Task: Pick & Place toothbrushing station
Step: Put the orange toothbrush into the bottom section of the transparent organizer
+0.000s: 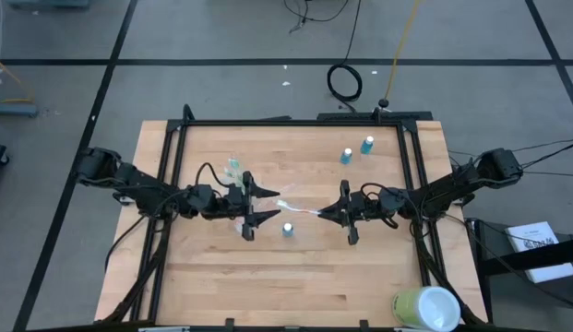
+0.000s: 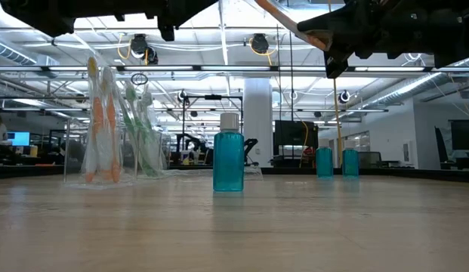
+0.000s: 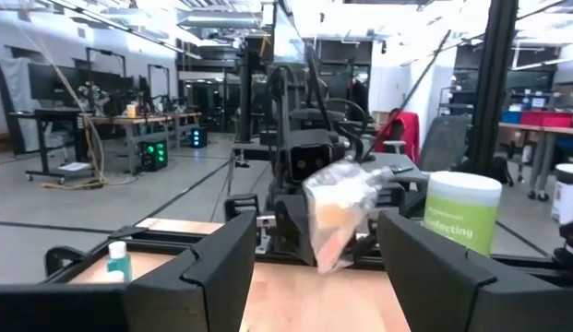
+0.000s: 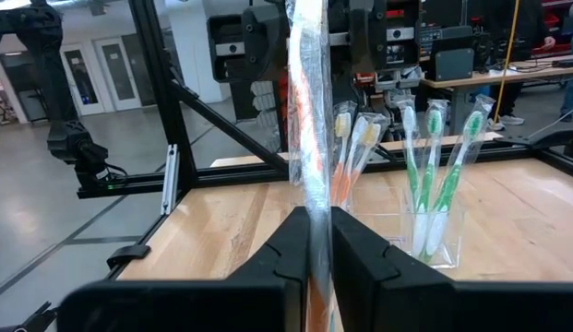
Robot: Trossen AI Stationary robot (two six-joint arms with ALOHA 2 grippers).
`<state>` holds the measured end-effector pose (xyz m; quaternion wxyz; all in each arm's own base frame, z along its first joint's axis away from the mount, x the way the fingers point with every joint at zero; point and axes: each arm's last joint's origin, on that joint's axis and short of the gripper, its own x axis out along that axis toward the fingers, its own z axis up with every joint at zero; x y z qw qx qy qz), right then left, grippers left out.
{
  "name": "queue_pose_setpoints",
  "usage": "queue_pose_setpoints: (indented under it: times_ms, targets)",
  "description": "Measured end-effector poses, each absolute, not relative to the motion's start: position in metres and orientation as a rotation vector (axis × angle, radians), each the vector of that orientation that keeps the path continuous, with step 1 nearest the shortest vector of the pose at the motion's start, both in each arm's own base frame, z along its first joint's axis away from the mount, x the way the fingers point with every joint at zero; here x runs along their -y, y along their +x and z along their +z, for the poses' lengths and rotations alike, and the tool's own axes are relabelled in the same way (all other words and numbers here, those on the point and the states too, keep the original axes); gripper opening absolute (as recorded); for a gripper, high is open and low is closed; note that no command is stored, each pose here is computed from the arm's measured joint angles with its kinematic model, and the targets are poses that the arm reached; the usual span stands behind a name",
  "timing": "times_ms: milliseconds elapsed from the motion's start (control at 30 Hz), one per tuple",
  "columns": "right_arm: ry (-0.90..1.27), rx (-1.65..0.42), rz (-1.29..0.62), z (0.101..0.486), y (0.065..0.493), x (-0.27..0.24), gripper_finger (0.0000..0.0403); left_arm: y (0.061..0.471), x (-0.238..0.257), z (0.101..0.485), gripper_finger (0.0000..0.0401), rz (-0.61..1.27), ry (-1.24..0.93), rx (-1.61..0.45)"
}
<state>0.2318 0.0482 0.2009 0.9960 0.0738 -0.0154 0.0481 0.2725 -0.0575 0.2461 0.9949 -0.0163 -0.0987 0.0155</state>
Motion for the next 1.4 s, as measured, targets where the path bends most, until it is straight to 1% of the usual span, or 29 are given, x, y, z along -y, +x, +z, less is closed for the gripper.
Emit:
queue_pose_setpoints:
  times_ms: [233,700,800,1000,1100,1233,1400]
  targets:
    - [0.146,0.019,0.095,0.200,0.232,-0.048,0.0020,0.292,0.063,0.246,0.0232,0.027,0.000,0.191]
    - [0.146,0.005,0.095,0.199,0.232,-0.048,0.0020,0.292,0.063,0.246,0.0230,0.028,0.004,0.196]
    - [0.147,0.008,0.095,0.199,0.232,-0.048,0.0020,0.292,0.063,0.246,0.0211,0.028,0.005,0.192]
    - [0.147,0.008,0.095,0.199,0.232,-0.048,0.0020,0.292,0.063,0.246,0.0146,0.028,0.003,0.192]
    - [0.146,0.006,0.095,0.199,0.232,-0.048,0.0020,0.292,0.063,0.246,0.0122,0.028,0.003,0.192]
    - [0.146,0.003,0.095,0.198,0.232,-0.048,0.0020,0.292,0.063,0.246,0.0101,0.028,0.003,0.192]
    - [0.146,0.002,0.095,0.198,0.232,-0.048,0.0020,0.292,0.063,0.246,0.0086,0.028,0.004,0.192]
